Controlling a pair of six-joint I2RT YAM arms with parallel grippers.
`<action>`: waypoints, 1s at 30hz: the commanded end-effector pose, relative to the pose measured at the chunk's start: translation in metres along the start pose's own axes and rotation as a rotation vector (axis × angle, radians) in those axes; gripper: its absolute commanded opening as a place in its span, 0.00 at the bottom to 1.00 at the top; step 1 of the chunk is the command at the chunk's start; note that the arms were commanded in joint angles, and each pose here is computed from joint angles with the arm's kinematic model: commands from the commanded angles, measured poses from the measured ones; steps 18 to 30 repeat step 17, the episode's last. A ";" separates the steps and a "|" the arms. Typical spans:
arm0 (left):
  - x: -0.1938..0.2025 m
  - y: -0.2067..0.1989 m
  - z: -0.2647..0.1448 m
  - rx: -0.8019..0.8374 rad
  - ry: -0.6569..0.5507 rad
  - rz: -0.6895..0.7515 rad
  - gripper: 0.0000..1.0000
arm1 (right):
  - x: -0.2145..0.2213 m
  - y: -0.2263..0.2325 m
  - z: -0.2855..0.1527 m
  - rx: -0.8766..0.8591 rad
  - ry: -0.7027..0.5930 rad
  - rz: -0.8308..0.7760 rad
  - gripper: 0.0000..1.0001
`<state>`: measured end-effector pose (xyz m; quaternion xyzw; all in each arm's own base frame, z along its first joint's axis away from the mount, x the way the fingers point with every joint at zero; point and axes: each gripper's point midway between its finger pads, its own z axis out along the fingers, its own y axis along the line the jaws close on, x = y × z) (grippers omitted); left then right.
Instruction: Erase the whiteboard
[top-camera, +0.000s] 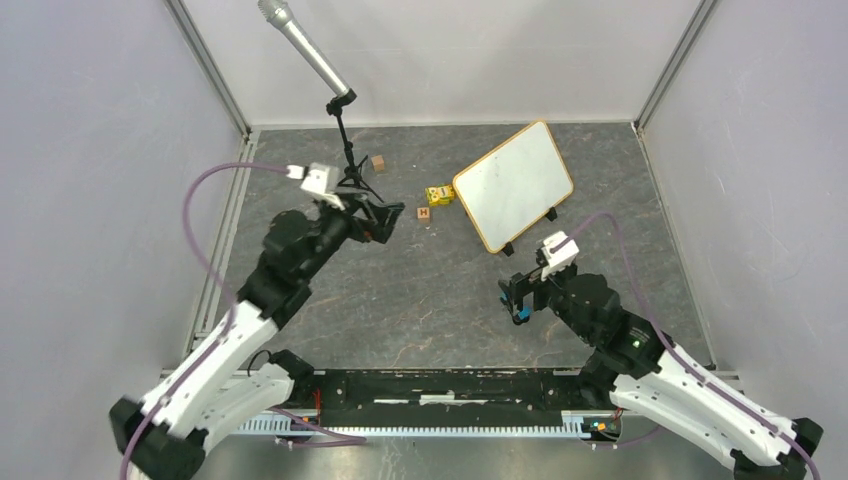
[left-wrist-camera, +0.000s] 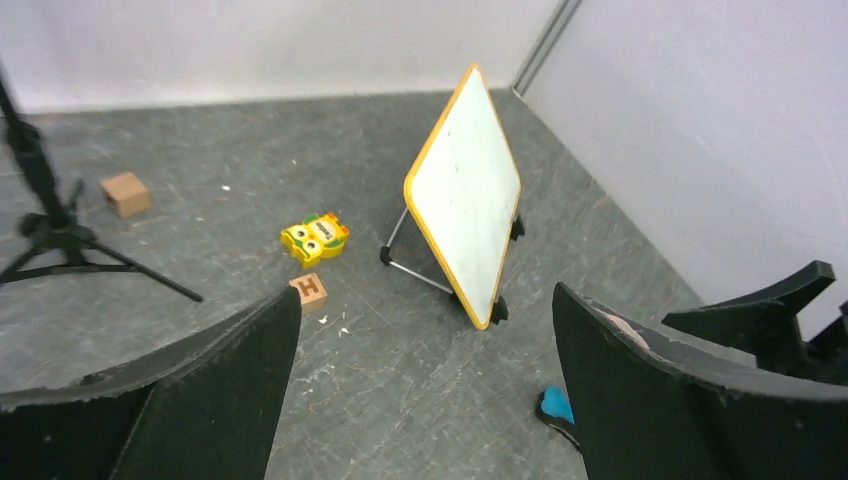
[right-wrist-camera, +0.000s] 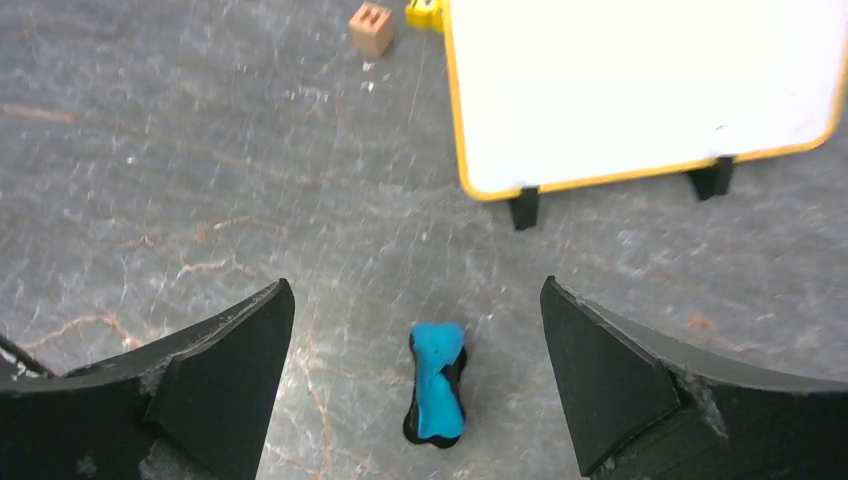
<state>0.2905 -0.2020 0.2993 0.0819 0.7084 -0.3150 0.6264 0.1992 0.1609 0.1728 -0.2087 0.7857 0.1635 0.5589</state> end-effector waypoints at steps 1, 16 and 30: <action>-0.036 0.005 -0.057 -0.117 0.017 -0.003 1.00 | -0.071 -0.018 -0.024 0.078 -0.198 -0.028 0.98; -0.185 -0.046 -0.188 -0.055 -0.254 0.022 1.00 | -0.186 -0.043 -0.121 0.102 -0.567 0.043 0.98; -0.187 -0.047 -0.191 -0.052 -0.270 0.019 1.00 | -0.188 -0.046 -0.124 0.109 -0.583 0.053 0.98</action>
